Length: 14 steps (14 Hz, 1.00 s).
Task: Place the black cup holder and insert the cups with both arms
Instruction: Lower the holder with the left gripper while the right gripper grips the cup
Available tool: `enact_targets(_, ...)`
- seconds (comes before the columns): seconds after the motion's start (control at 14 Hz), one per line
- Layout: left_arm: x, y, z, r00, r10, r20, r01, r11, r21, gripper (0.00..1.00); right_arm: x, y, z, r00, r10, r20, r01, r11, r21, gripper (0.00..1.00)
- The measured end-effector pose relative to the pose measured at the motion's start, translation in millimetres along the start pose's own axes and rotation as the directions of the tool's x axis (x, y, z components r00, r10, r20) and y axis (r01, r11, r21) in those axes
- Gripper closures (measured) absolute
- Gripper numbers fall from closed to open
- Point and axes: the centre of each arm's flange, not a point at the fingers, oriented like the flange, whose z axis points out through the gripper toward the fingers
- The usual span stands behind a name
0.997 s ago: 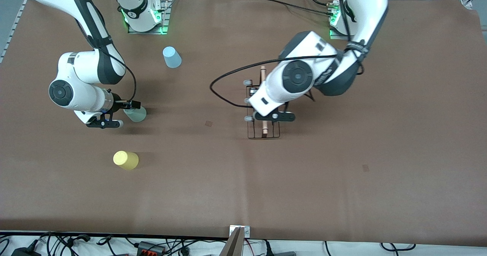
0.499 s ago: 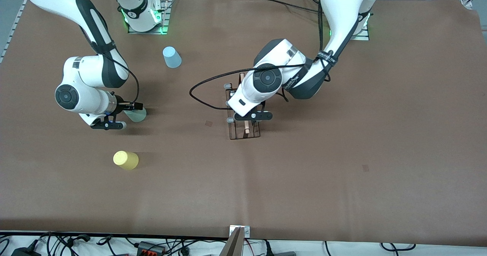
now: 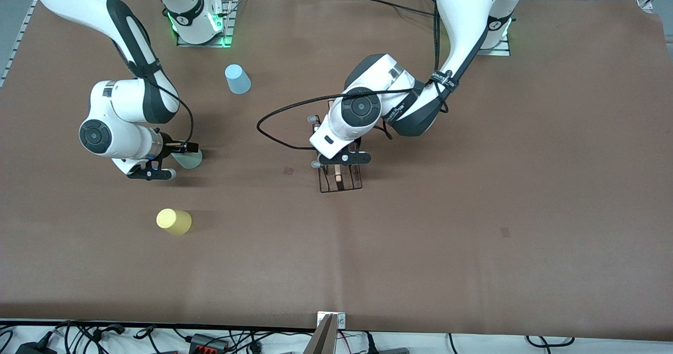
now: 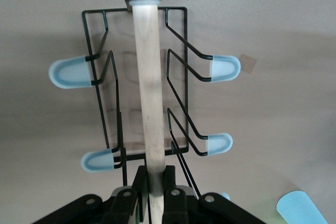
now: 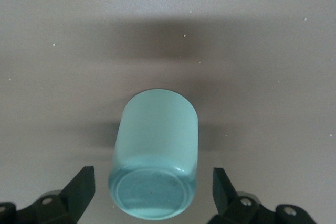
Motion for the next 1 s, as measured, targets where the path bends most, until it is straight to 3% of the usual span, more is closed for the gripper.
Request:
enact_targets(0.07,0.4,-0.5,0.9,1.000,0.001,-0.002,-0.001,1.000,0.005,0.78,0.1,0.0,-0.1,1.000,0.000,0.000,0.000,1.000,0.000,0.15)
enact_targets(0.14,1.0,-0.9,1.4,1.000,0.001,-0.004,-0.001,1.000,0.007,0.78,0.3,0.0,-0.7,1.000,0.000,-0.001,0.000,1.000,0.000,0.29)
enact_targets(0.21,1.2,-1.1,1.5,1.000,0.001,-0.004,-0.001,1.000,0.008,0.75,0.9,0.6,-3.0,1.000,0.000,-0.006,0.000,1.000,0.000,0.35)
enact_targets(0.5,2.8,-2.4,0.4,1.000,-0.001,-0.008,0.001,1.000,0.010,0.39,7.1,-1.2,-21.7,1.000,-0.003,0.005,0.003,1.000,0.001,0.35)
enact_targets(0.78,25.0,-28.4,-22.8,0.999,-0.033,-0.037,0.035,0.999,0.040,0.01,21.6,-10.2,-91.6,1.000,-0.017,0.018,0.017,1.000,0.005,0.35)
enact_targets(1.0,37.7,-60.2,-57.9,0.996,-0.053,-0.066,0.061,0.992,0.115,0.00,25.6,-34.0,-134.0,0.999,-0.054,-0.005,0.054,0.999,0.003,0.35)
